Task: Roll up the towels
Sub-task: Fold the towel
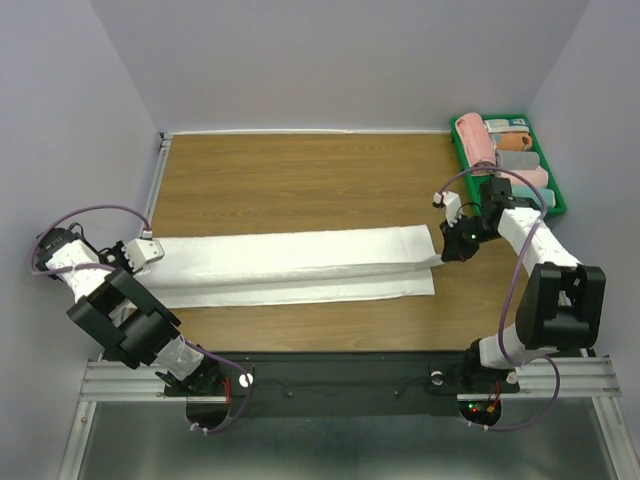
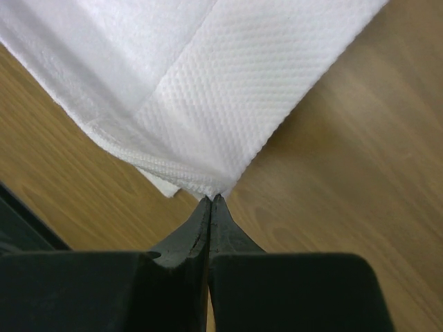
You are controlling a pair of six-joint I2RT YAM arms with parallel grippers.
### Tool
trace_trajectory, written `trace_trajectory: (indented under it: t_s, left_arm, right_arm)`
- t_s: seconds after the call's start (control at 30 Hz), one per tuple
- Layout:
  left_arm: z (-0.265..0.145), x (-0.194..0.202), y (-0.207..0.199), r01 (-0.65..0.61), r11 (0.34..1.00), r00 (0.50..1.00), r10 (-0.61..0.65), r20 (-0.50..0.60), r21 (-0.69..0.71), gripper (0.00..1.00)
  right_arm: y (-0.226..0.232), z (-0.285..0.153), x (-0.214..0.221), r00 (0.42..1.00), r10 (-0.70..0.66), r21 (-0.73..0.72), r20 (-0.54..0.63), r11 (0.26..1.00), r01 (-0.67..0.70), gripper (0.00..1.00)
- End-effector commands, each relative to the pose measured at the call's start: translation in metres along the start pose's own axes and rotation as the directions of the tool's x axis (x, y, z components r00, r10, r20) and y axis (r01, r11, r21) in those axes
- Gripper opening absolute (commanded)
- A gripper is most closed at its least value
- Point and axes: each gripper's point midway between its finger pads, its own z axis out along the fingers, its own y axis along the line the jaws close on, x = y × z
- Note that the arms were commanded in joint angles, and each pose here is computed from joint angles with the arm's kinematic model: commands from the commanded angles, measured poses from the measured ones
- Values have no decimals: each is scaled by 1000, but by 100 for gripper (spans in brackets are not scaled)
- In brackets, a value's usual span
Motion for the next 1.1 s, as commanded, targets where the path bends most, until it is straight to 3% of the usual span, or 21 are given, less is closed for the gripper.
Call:
trace_trajectory:
  t_s: [0.0,0.07,0.13,0.2,0.23,0.27,0.33,0.37,0.4,0.43,0.47,0.6,0.7,0.83,1.07]
  left_arm:
    - [2,19,-7,-104,995,992,103,-76,-8,0]
    - [6,24,-8,-114,993,989,113,-98,-13,0]
    - [13,28,-15,-101,995,989,102,-103,6,2]
    - [14,30,-16,-79,997,991,79,-109,5,12]
    - [13,30,-17,-73,997,991,73,-108,7,19]
    - [13,27,-18,-62,998,993,63,-96,12,33]
    - [6,22,-12,-51,999,995,51,-82,0,44]
    - [4,15,-16,-39,999,998,40,-54,14,59]
    - [2,11,-16,-38,999,998,39,-41,11,67]
    - [-5,6,-11,-42,999,999,42,-32,-8,73]
    - [-8,1,-11,-37,999,999,37,-15,-13,75]
    - [-14,-30,-20,-46,999,997,47,60,-16,73]
    - [5,-41,-20,37,999,998,-36,43,-32,66]
    - [31,-38,-36,158,987,987,-158,-19,-17,58]
    - [62,-46,-55,242,970,968,-242,-66,-21,55]
  right_arm:
    - [12,11,30,997,-4,-57,-72,998,0,0]
    - [17,19,37,996,-3,-81,-93,997,-5,4]
    - [20,22,43,994,0,-96,-113,995,-11,13]
    - [21,20,46,992,-15,-94,-125,996,3,24]
    - [23,19,47,992,-15,-92,-127,996,4,29]
    - [23,13,44,992,-23,-78,-121,997,13,38]
    - [22,5,38,993,-25,-58,-111,998,18,47]
    - [24,1,36,994,-21,-51,-107,999,16,62]
    - [23,-3,30,995,-22,-37,-92,999,19,65]
    - [21,-11,21,998,-17,-11,-65,1000,17,66]
    - [21,-14,18,998,-7,-3,-60,1000,7,75]
    - [25,-8,19,986,135,2,-93,991,-135,73]
    - [37,8,22,959,254,-54,-124,964,-262,68]
    - [42,18,0,960,266,-89,-92,958,-274,64]
    - [59,70,12,931,256,-81,-260,955,-286,59]
